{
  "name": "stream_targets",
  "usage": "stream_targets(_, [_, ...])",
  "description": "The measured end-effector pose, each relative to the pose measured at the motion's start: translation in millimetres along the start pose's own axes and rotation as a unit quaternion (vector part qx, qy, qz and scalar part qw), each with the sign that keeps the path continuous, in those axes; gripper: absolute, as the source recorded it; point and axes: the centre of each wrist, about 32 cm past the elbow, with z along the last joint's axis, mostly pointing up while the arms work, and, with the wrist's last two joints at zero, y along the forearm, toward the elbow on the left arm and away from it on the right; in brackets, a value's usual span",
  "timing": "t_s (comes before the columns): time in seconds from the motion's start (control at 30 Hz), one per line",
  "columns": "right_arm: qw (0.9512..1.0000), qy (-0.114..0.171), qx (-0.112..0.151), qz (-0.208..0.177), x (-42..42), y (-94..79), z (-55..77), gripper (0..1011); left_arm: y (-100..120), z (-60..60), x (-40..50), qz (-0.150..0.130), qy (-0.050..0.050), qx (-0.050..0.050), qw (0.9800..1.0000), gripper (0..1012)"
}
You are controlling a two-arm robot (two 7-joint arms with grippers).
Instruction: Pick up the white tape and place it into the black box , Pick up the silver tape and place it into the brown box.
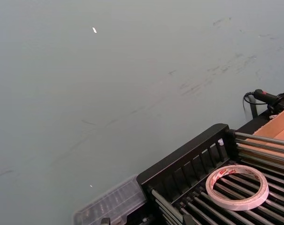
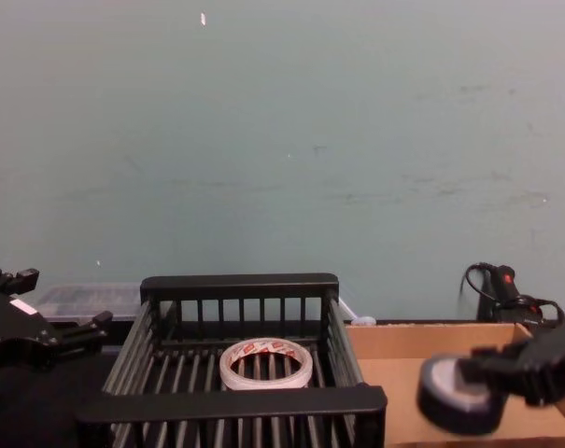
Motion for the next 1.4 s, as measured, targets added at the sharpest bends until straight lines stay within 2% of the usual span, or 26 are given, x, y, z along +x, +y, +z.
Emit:
stream_targets(0.07, [0.9999, 0.003, 0.004, -0.011, 4.0, 0.8, 2.3, 158, 0, 0.0, 0.0, 0.0, 0.0, 0.0, 1.0, 1001])
stream_targets(0.1, [0.9997, 0.007, 0.008, -0.024, 9.5, 2.9, 4.9, 158, 0, 0.0, 0.0, 0.0, 0.0, 0.0, 1.0, 1002])
stream_targets(0.13, [0.9997, 0.007, 0.008, -0.024, 9.5, 2.9, 4.9, 158, 0, 0.0, 0.0, 0.0, 0.0, 0.0, 1.0, 1001])
stream_targets(0.33, [0.9983, 0.017, 0.009, -0.055, 22.4, 14.4, 9.9, 158, 0, 0.0, 0.0, 0.0, 0.0, 0.0, 1.0, 1001])
stream_targets(0.63, [0.9965, 0.026, 0.007, -0.079, 33.3, 26.3, 13.5, 158, 0, 0.0, 0.0, 0.0, 0.0, 0.0, 1.0, 1001])
stream_targets(0.9, [0.9956, 0.033, -0.003, -0.088, 37.0, 32.2, 10.6, 158, 0, 0.0, 0.0, 0.0, 0.0, 0.0, 1.0, 1001])
stream_targets(1.4, [0.9956, 0.032, -0.003, -0.088, 36.8, 32.2, 10.9, 160, 0, 0.0, 0.0, 0.0, 0.0, 0.0, 1.0, 1001])
